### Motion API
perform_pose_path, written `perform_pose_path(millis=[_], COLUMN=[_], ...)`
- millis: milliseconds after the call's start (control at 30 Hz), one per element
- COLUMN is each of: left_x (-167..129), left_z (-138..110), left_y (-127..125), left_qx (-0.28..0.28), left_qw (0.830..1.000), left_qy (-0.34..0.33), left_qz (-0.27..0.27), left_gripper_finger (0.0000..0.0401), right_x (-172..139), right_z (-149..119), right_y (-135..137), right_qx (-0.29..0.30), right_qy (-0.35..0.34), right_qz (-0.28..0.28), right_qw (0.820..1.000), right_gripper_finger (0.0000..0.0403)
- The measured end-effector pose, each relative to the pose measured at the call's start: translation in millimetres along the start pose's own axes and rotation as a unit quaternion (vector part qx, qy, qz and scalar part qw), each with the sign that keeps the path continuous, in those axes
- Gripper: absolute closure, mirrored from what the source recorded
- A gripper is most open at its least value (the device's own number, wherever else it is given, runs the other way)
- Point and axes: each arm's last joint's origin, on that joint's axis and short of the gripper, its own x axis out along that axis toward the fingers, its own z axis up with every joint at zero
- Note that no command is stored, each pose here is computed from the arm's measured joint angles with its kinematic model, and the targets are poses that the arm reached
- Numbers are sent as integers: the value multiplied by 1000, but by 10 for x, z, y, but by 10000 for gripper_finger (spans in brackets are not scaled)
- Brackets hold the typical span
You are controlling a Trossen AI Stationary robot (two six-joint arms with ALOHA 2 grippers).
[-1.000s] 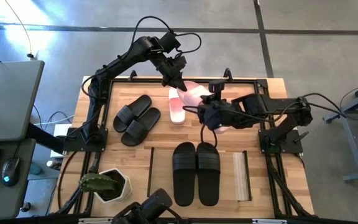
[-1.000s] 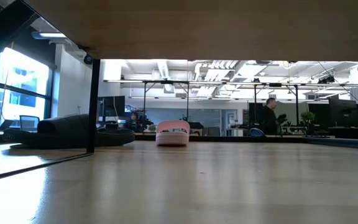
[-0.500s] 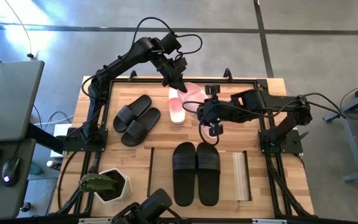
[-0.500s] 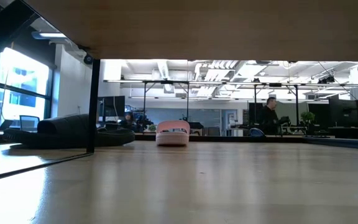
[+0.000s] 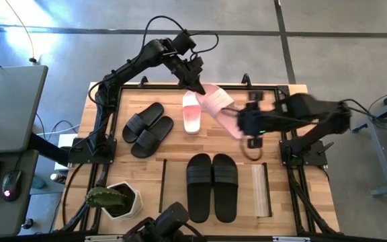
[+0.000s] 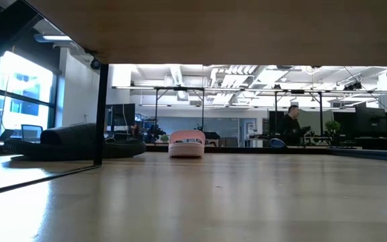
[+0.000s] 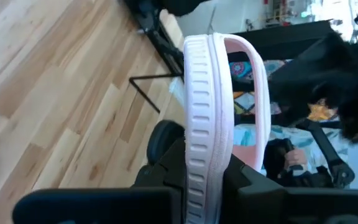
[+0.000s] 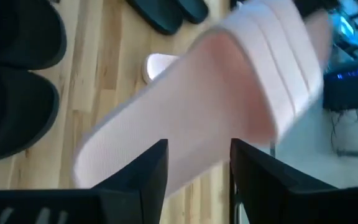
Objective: Pick and place slides into the shelf
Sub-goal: Put the pink slipper under the shelf
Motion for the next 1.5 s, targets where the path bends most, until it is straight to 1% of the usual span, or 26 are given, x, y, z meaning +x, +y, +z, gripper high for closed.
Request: perform_pose_path(millis=[133, 267, 333, 400, 533, 633, 867, 967, 1167, 1333, 1500], left_x=[98, 240, 349, 474, 759, 954, 1223, 1284, 1307, 1334, 1463], left_z=[103, 194, 237, 258, 252, 243, 210, 181, 92, 40, -34], left_y=[102, 191, 252, 307, 406, 495, 618, 669, 715, 711, 704], left_qx=[8, 25, 41, 50, 71, 70, 57, 55, 69, 79, 98], left_qw=[1000, 1000, 999, 999, 997, 996, 995, 993, 984, 979, 973], left_qy=[-2, -8, -7, -1, 17, 32, 62, 75, 93, 107, 131], left_qz=[-7, -1, 5, 11, 38, 54, 60, 72, 137, 155, 163], left_gripper_finger=[378, 378, 378, 378, 378, 378, 378, 378, 378, 378, 378], right_x=[-331, -581, -674, -740, -784, -777, -696, -600, -323, -130, -90], right_z=[-245, -490, -594, -671, -728, -721, -645, -633, -627, -619, -635], right_y=[-163, -316, -374, -414, -447, -445, -395, -334, -157, -23, 18], right_qx=[80, 156, 179, 188, 194, 190, 181, 170, 152, 146, 156], right_qy=[-49, -87, -103, -113, -121, -120, -106, -86, -30, -3, 1], right_qz=[-4, -8, -10, -13, -16, -16, -12, -10, 1, 26, 52], right_qw=[996, 984, 978, 975, 973, 974, 978, 982, 988, 989, 986], right_gripper_finger=[238, 238, 238, 238, 238, 238, 238, 238, 238, 238, 238])
